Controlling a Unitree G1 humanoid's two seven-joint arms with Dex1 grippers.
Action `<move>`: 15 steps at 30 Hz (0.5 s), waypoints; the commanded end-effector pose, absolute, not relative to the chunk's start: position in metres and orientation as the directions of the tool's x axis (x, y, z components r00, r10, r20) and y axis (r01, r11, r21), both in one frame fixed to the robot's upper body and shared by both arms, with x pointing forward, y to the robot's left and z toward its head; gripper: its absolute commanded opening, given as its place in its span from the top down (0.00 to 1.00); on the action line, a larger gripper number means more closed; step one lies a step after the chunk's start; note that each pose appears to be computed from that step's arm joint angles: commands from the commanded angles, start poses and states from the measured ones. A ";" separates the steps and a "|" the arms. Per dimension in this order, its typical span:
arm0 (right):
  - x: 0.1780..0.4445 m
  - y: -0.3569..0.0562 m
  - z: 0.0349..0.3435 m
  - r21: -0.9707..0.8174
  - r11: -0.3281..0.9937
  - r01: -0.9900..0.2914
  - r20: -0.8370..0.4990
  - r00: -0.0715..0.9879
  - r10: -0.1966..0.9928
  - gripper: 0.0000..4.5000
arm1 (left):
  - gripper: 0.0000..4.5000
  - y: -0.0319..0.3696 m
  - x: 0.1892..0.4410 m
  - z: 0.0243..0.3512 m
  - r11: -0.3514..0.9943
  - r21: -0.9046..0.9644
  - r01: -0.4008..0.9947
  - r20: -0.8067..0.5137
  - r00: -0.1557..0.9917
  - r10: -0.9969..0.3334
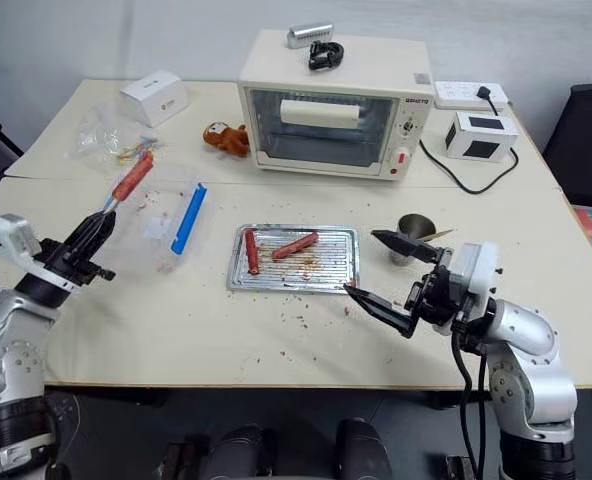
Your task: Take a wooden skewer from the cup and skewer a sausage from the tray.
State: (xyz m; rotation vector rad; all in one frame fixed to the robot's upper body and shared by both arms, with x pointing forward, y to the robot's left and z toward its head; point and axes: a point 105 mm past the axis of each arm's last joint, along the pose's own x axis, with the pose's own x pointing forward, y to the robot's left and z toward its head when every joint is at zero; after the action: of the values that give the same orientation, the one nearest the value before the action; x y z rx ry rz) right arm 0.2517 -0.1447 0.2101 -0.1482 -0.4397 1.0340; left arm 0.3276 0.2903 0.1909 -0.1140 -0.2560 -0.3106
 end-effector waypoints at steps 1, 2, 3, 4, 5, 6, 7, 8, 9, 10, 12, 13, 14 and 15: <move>0.245 -0.146 0.224 -0.371 0.539 -0.756 0.331 0.435 0.837 0.00 | 1.00 0.290 0.345 0.188 0.961 -0.065 0.268 0.231 0.941 -0.247; 0.245 -0.146 0.224 -0.367 0.538 -0.759 0.329 0.435 0.838 0.00 | 1.00 0.288 0.349 0.187 0.960 -0.068 0.271 0.222 0.942 -0.251; 0.245 -0.145 0.224 -0.367 0.537 -0.760 0.329 0.434 0.839 0.00 | 1.00 0.285 0.352 0.188 0.956 -0.071 0.283 0.225 0.939 -0.261; 0.244 -0.145 0.224 -0.364 0.533 -0.764 0.327 0.431 0.841 0.00 | 1.00 0.284 0.354 0.189 0.955 -0.065 0.290 0.223 0.937 -0.269; 0.244 -0.144 0.224 -0.364 0.531 -0.765 0.327 0.429 0.842 0.00 | 0.94 0.284 0.355 0.190 0.954 -0.060 0.294 0.223 0.935 -0.274; 0.244 -0.143 0.225 -0.363 0.531 -0.766 0.328 0.428 0.842 0.00 | 0.87 0.283 0.356 0.191 0.953 -0.058 0.296 0.227 0.934 -0.276; 0.243 -0.143 0.225 -0.361 0.531 -0.767 0.330 0.428 0.842 0.00 | 0.83 0.283 0.356 0.191 0.953 -0.059 0.296 0.227 0.934 -0.276; 0.243 -0.142 0.226 -0.360 0.532 -0.766 0.331 0.428 0.841 0.00 | 0.76 0.283 0.356 0.191 0.953 -0.060 0.298 0.227 0.933 -0.278; 0.243 -0.142 0.226 -0.359 0.532 -0.767 0.331 0.428 0.841 0.00 | 0.70 0.283 0.355 0.192 0.951 -0.059 0.303 0.229 0.932 -0.283; 0.243 -0.143 0.226 -0.357 0.529 -0.770 0.325 0.428 0.843 0.00 | 0.64 0.284 0.354 0.192 0.947 -0.060 0.315 0.226 0.929 -0.294; 0.242 -0.144 0.225 -0.353 0.523 -0.776 0.310 0.431 0.848 0.00 | 0.49 0.283 0.348 0.195 0.938 -0.049 0.344 0.231 0.917 -0.324; 0.241 -0.146 0.224 -0.353 0.518 -0.779 0.299 0.431 0.851 0.00 | 0.43 0.282 0.345 0.196 0.931 -0.041 0.363 0.233 0.910 -0.344; 0.241 -0.148 0.223 -0.355 0.514 -0.781 0.289 0.432 0.855 0.00 | 0.36 0.281 0.341 0.199 0.923 -0.029 0.385 0.236 0.899 -0.368; 0.242 -0.149 0.223 -0.354 0.511 -0.783 0.280 0.433 0.857 0.00 | 0.29 0.281 0.337 0.203 0.912 -0.015 0.409 0.243 0.887 -0.393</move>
State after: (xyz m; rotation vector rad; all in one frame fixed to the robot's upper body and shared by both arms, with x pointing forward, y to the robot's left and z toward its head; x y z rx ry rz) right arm 0.2478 -0.1471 0.2151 -0.1693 -0.4277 1.0177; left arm 0.3469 0.2805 0.1773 -0.1009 -0.1559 -0.3721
